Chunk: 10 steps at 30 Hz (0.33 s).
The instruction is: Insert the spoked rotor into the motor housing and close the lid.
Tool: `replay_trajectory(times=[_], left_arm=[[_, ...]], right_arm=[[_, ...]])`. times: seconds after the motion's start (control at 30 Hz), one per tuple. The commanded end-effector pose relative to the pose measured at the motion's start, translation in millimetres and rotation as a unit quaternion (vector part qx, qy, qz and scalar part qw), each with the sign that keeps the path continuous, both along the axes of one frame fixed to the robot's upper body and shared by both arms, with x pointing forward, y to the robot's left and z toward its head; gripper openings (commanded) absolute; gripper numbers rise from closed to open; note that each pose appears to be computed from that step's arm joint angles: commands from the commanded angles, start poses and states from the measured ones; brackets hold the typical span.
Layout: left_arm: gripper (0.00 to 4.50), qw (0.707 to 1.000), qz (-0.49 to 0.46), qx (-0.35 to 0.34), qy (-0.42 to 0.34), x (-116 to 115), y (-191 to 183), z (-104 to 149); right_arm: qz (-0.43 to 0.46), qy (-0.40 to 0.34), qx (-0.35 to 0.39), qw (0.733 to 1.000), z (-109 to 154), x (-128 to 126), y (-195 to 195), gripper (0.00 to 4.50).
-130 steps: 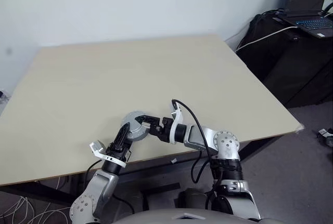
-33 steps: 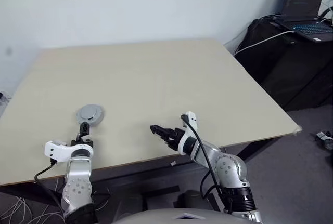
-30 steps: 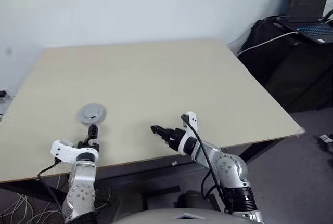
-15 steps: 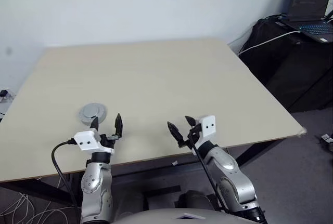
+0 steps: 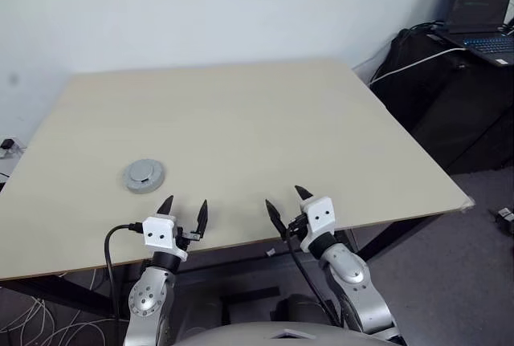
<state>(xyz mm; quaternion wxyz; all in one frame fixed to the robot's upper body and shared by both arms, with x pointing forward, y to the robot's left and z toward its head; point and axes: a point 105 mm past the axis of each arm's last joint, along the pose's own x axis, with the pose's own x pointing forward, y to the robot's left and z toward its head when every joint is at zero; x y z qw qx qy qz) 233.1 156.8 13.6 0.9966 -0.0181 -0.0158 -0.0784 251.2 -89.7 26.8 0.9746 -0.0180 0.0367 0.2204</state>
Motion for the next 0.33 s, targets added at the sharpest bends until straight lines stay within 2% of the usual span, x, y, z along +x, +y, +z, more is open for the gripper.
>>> replay_trajectory(times=[0.03,0.33], left_arm=[[4.49,1.000,0.001,-0.002,-0.021,6,-3,10],[4.49,0.999,0.028,-0.010,-0.019,9,4,9]], right_arm=[[-0.023,-0.023,0.013,0.999,9,3,-6,4.50],[-0.123,-0.025,0.024,0.992,4,-1,-33,4.50]])
